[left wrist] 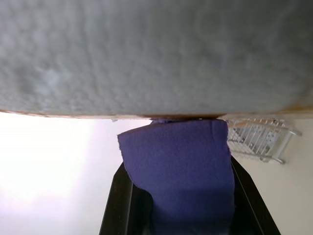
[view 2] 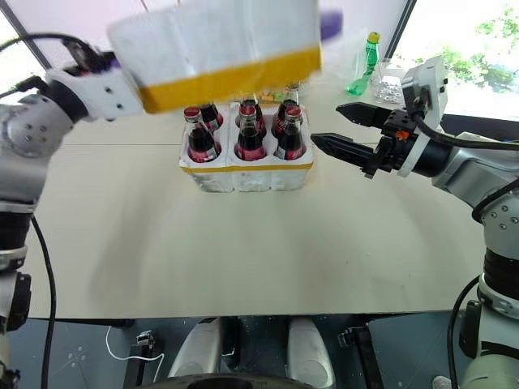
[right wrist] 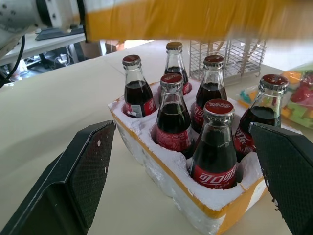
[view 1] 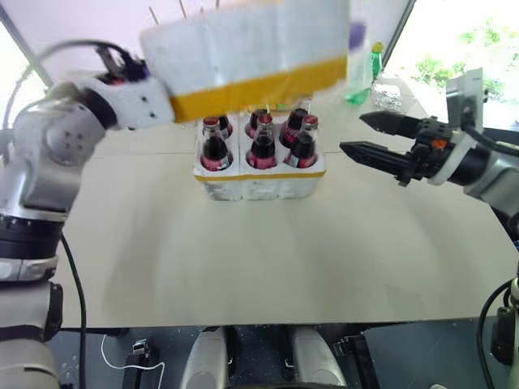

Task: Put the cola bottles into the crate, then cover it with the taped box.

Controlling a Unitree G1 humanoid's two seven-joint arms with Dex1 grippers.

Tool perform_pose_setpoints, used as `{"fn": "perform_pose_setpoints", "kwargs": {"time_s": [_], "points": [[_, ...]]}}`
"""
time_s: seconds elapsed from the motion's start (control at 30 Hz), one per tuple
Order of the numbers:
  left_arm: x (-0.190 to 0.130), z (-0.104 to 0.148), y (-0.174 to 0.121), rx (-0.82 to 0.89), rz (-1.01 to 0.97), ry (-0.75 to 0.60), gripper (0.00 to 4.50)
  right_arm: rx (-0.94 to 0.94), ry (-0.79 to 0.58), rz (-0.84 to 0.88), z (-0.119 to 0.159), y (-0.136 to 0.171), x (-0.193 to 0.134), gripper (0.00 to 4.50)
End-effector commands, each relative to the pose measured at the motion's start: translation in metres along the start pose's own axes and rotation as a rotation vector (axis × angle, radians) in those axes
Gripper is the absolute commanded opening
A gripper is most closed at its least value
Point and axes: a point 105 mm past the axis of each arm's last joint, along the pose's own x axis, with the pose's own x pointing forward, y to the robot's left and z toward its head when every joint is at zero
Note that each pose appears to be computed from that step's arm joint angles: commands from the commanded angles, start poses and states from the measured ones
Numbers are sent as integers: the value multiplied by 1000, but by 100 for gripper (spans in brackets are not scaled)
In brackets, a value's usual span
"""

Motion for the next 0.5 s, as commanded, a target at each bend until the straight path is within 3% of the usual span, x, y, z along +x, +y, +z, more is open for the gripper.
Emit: {"fn": "perform_pose_setpoints", "kwargs": {"time_s": [0.03, 0.27, 0.4, 0.43, 0.5], "points": [[-6, 12, 7, 158, 22, -25, 49, -30, -54, -11, 15, 1, -6, 450], [-4, 8, -21, 357, -50, 32, 49, -16, -78, -17, 18, 1, -6, 450], [-3, 20, -29, 408, -35, -29, 49, -8, -96, -27, 21, -2, -6, 450], [-6, 21, -36, 421, -48, -40, 148, -7, -96, -30, 20, -3, -6, 450], [-14, 20, -46, 436, -61, -51, 240, -8, -88, -36, 18, -4, -7, 450]]}}
